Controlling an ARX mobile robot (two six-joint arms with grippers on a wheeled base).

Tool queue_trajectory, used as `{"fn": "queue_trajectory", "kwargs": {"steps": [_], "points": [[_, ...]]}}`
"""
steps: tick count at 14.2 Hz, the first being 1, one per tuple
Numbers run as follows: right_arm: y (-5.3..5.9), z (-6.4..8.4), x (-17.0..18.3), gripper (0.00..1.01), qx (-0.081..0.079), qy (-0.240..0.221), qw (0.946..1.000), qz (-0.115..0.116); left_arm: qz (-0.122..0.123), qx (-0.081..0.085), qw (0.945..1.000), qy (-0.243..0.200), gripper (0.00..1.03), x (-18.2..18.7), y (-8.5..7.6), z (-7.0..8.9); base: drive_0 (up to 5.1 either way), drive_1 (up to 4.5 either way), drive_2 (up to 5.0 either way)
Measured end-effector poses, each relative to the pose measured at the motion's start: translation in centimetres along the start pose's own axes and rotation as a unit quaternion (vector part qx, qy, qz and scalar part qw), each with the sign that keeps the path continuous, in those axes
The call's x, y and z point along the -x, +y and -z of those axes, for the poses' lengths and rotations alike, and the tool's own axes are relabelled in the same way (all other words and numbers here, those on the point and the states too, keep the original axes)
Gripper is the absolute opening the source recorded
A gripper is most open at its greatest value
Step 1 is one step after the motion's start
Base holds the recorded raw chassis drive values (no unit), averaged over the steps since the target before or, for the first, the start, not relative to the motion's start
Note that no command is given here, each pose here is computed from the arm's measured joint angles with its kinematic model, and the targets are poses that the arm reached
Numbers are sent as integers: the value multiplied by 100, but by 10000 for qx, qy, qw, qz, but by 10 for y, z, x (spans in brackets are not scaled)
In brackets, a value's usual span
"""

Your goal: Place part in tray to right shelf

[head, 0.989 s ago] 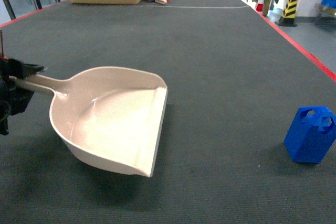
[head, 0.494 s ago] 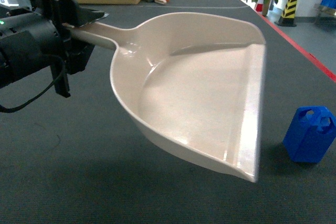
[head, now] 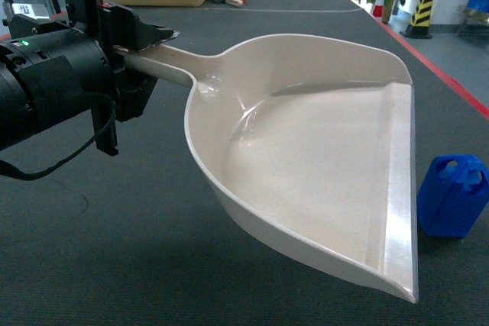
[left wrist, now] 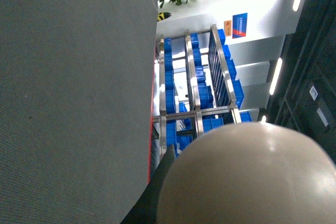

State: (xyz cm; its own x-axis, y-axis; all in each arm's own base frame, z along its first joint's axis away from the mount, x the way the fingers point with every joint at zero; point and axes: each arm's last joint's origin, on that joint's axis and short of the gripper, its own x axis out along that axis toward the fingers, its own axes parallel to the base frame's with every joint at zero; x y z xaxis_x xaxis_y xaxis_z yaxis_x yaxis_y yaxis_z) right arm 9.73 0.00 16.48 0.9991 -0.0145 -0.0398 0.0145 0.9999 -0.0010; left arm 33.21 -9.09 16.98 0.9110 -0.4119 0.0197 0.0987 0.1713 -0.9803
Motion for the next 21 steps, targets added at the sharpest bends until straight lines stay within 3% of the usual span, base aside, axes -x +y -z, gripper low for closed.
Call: {"fn": "queue_trajectory", "kwargs": {"steps": [1,2,3,4,6,8,9,10,11,13,19,21], "points": [[0,-1,-3,98,342,1252,9903,486,-10,-1,10000,-23,17,0,0,-1,0,0,0],[-5,-5,-13,98,438,1970,9768,720,2,-21,10000,-37,16,0,0,-1,0,0,0],[-8,-6,-23,98,448,2091,9740,743,11,-22,10000,-24,16,0,-1,0,0,0,0],[-9,-8,-36,98,408,2141,9740,612,2,-28,10000,-28,16,0,-1,-1,0,0,0],[-9,-14,-69,98,321,2203,9749,96,11,-43,10000,-30,16,0,-1,-1,0,0,0],[-9,-13,-106,98,307,2363,9709,-250,11,-62,10000,-31,16,0,-1,-1,0,0,0],[-9,-13,-125,98,312,2361,9708,-277,7,-68,10000,-42,16,0,-1,-1,0,0,0],[-2,-9,-164,98,306,2559,9647,-545,7,-71,10000,-31,16,0,-1,-1,0,0,0],[14,-2,-192,98,336,2740,9578,-794,6,-73,10000,-36,16,0,-1,-1,0,0,0],[24,1,-208,98,344,2765,9567,-845,7,-73,10000,-42,16,0,-1,-1,0,0,0],[34,13,-234,97,167,3020,9503,-740,5,-73,10000,-40,16,0,-1,-1,0,0,0],[37,27,-241,73,195,3151,9466,-656,5,-73,10000,-42,16,0,-1,-1,0,0,0]]}}
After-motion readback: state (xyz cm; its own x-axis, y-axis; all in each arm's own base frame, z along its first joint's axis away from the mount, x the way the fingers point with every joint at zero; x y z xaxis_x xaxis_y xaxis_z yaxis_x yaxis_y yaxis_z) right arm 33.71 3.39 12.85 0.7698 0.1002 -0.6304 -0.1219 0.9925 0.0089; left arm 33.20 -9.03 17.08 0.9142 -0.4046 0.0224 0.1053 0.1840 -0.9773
